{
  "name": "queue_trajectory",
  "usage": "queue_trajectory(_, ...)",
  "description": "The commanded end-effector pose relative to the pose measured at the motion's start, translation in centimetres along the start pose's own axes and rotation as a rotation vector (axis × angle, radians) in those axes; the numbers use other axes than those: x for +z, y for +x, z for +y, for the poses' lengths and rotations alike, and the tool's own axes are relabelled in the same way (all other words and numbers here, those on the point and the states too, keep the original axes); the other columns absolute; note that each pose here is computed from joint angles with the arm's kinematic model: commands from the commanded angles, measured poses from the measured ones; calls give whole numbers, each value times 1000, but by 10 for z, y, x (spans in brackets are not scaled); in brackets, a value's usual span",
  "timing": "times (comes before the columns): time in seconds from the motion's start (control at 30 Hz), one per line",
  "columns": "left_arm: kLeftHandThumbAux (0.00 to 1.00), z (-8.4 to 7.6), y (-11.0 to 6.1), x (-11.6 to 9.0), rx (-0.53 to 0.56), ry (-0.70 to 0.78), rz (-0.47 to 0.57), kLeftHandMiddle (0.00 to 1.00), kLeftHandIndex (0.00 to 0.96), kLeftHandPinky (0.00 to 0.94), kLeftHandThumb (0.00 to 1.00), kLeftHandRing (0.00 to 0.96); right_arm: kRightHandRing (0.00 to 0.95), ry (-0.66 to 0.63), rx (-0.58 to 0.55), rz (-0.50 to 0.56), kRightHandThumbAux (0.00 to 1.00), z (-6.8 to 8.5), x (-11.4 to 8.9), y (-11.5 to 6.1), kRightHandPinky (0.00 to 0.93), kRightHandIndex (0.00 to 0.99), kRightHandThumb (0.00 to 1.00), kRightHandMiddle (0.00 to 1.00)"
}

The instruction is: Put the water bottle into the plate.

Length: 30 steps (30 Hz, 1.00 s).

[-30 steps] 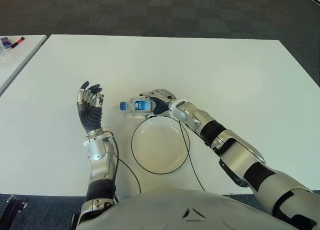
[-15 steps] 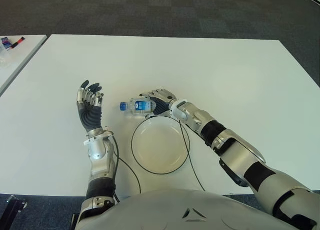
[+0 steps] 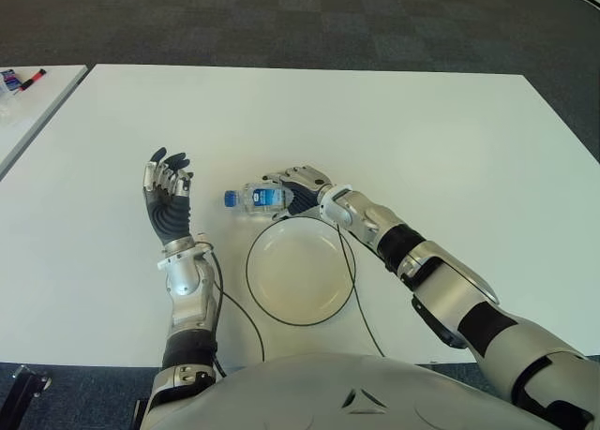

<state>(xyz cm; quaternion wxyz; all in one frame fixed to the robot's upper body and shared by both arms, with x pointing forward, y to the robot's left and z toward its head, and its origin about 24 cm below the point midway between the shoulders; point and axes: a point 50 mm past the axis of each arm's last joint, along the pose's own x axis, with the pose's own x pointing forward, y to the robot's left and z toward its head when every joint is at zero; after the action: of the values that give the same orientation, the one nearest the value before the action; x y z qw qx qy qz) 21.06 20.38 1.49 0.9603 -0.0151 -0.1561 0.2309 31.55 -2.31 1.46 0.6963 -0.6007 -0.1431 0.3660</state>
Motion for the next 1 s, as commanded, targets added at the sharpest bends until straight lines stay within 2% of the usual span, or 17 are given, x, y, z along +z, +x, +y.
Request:
queue_trajectory(0.03,590,-1,-2,-3,6,3,14,320,201,362,595,325,537,0,4,15,652,6,-3,2,635,342,825,481)
queue_trajectory(0.13,589,-2,-2,-3,5,2,11,321,201,364,593,325,520,11,-6,13,657,7,-4,3,646,368,909,491)
queue_trajectory(0.23,590,-2,-2,-2,5,0,7,322,202,361,589,325,516,32,-20,16,657,7,-4,3,680,383,939,494)
queue_trajectory(0.63,593,-2,-3,-1,18,15,1,311,192,339,568,311,518,189,-77,68,659,6,-9,1,744,385,954,499)
queue_trajectory(1.0,582,-2,-3,-2,22,13,13,298,188,330,577,300,524,286,-67,89,658,7,-12,0,806,383,954,505)
